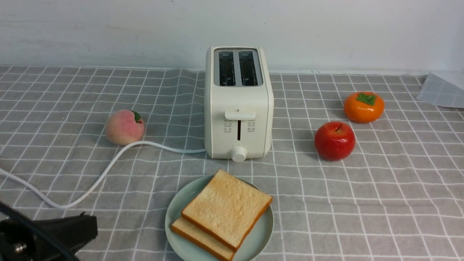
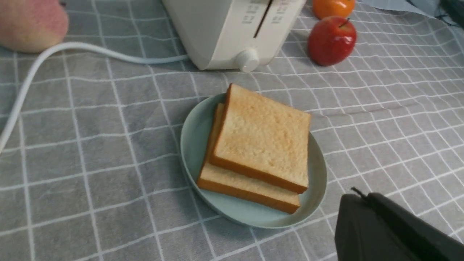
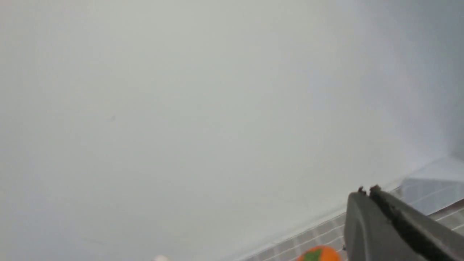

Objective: Take toasted bread from bread machine on grey coffee table place on plate.

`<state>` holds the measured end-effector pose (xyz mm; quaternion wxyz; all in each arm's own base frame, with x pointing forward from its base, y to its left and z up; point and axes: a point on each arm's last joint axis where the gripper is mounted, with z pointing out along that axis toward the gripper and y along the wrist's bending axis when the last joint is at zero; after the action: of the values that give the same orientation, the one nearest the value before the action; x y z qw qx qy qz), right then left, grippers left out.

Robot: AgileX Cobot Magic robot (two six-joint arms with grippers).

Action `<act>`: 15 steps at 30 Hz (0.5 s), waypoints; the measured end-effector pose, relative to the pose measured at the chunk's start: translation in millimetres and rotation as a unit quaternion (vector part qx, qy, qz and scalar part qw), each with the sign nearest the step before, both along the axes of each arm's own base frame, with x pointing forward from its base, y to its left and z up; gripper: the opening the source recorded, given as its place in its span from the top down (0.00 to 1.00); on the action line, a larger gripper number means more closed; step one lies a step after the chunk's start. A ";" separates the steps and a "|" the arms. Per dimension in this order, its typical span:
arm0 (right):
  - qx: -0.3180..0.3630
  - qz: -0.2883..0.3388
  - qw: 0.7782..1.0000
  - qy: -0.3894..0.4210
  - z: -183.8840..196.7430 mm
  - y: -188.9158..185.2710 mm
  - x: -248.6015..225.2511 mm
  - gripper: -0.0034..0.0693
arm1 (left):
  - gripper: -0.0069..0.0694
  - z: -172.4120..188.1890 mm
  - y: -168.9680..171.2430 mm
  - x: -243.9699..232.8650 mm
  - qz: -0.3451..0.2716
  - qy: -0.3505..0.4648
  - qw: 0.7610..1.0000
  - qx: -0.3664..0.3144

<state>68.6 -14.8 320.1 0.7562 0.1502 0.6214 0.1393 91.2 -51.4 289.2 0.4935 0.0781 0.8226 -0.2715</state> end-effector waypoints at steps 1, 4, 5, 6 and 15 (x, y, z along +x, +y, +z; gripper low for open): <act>-0.052 -0.009 0.999 0.003 0.0 0.1 0.0 0.95 | 0.93 1.4 -0.2 -3.8 -0.007 -0.009 1.000 0.003; -0.134 -0.020 0.991 0.008 -0.3 0.9 0.1 0.95 | 0.93 5.6 0.6 -13.2 -0.014 -0.034 0.999 0.002; -0.143 -0.019 0.989 0.010 -0.5 1.3 0.2 0.95 | 0.93 7.4 1.2 -17.3 -0.015 -0.045 0.999 0.001; -0.146 -0.015 0.989 0.011 -0.8 2.0 0.2 0.95 | 0.93 9.0 1.8 -20.6 -0.015 -0.054 0.998 -0.001; -0.135 -0.005 0.991 0.014 -1.6 3.4 0.4 0.95 | 0.93 20.3 10.4 -65.5 -0.006 -0.150 0.988 -0.036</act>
<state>69.0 -11.4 318.5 0.7617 0.0522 0.6440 0.0485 25.7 -41.1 309.5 0.6120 0.1044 0.7287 -0.2891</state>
